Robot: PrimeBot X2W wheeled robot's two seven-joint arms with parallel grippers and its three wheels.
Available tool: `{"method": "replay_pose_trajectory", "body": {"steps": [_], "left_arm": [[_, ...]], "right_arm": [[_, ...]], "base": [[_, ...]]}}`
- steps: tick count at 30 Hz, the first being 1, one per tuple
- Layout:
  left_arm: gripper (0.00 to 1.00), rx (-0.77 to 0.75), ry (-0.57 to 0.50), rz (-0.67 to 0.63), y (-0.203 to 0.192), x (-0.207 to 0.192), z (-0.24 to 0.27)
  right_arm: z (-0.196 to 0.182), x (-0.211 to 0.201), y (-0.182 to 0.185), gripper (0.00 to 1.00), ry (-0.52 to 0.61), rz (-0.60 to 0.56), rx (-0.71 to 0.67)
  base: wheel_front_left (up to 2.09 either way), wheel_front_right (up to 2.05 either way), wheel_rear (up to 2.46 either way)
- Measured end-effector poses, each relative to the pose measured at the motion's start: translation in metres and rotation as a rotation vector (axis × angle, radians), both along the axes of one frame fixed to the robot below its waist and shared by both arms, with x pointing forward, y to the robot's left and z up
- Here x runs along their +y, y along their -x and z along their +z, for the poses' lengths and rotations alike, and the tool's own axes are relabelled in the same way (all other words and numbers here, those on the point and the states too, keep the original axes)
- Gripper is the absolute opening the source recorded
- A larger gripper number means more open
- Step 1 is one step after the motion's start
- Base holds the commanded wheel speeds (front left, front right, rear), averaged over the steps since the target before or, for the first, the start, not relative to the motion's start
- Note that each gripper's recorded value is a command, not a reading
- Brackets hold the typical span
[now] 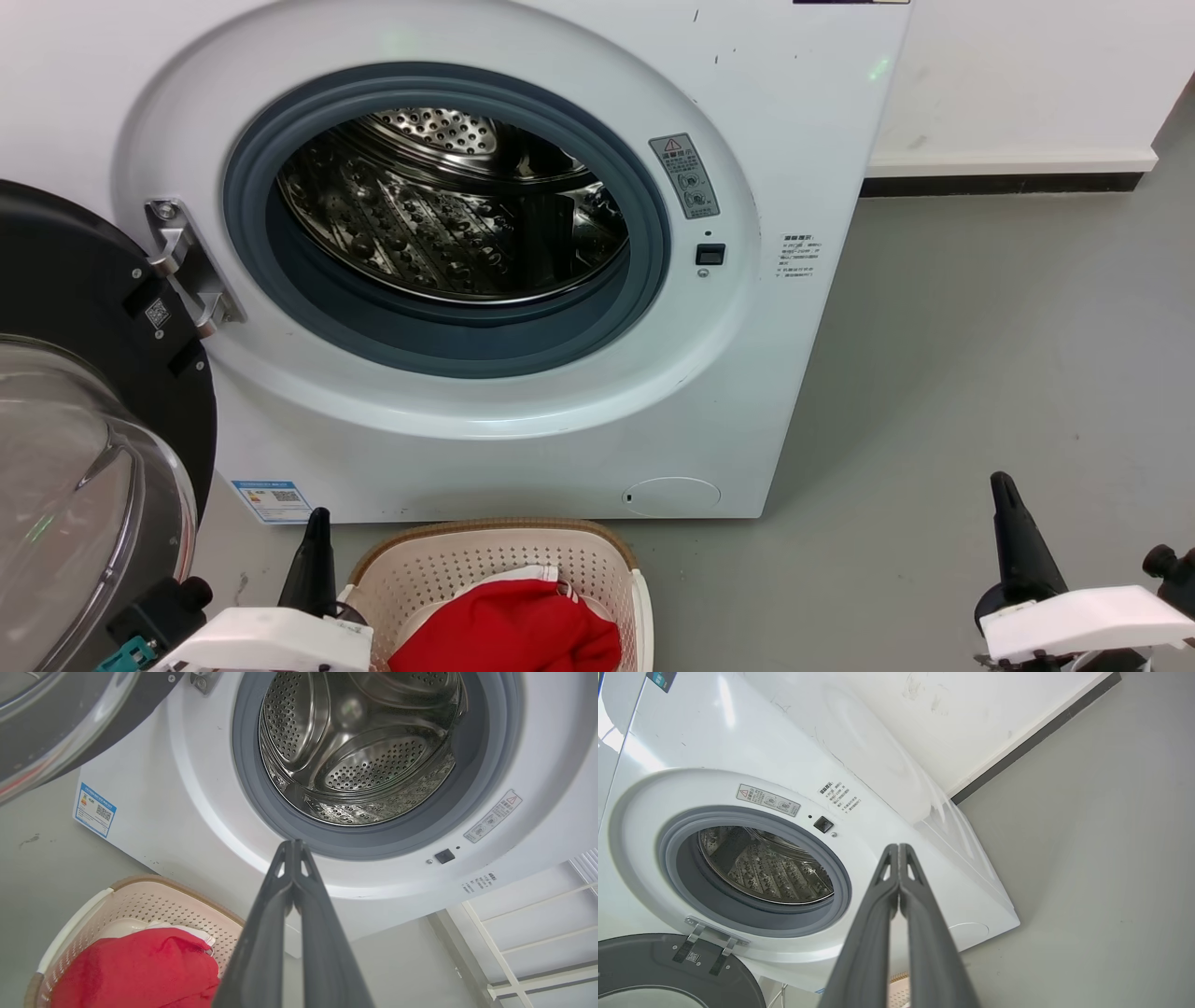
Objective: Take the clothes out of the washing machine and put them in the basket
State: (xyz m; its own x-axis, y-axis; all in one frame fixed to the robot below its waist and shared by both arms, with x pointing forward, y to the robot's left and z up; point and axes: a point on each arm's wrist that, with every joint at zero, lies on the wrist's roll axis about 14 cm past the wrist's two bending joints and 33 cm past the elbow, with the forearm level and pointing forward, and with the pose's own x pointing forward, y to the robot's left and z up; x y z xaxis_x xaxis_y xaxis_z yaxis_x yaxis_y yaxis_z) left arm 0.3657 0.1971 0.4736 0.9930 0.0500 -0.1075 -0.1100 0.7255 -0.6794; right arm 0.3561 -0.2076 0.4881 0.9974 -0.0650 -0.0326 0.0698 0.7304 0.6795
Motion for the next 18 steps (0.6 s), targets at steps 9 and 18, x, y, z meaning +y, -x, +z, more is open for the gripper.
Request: {"method": "replay_pose_trajectory", "body": {"steps": [9, 18], "left_arm": [[0.0, -0.004, 0.146, 0.007, -0.004, 0.0, 0.002], [0.0, -0.018, 0.254, 0.011, -0.008, 0.0, 0.006]], "right_arm": [[0.001, 0.0, -0.005, 0.0, -0.148, -0.003, 0.0], [0.003, 0.001, -0.01, 0.0, -0.257, -0.002, -0.008]], "base": [[0.0, 0.0, 0.0], [0.0, 0.0, 0.0]]}}
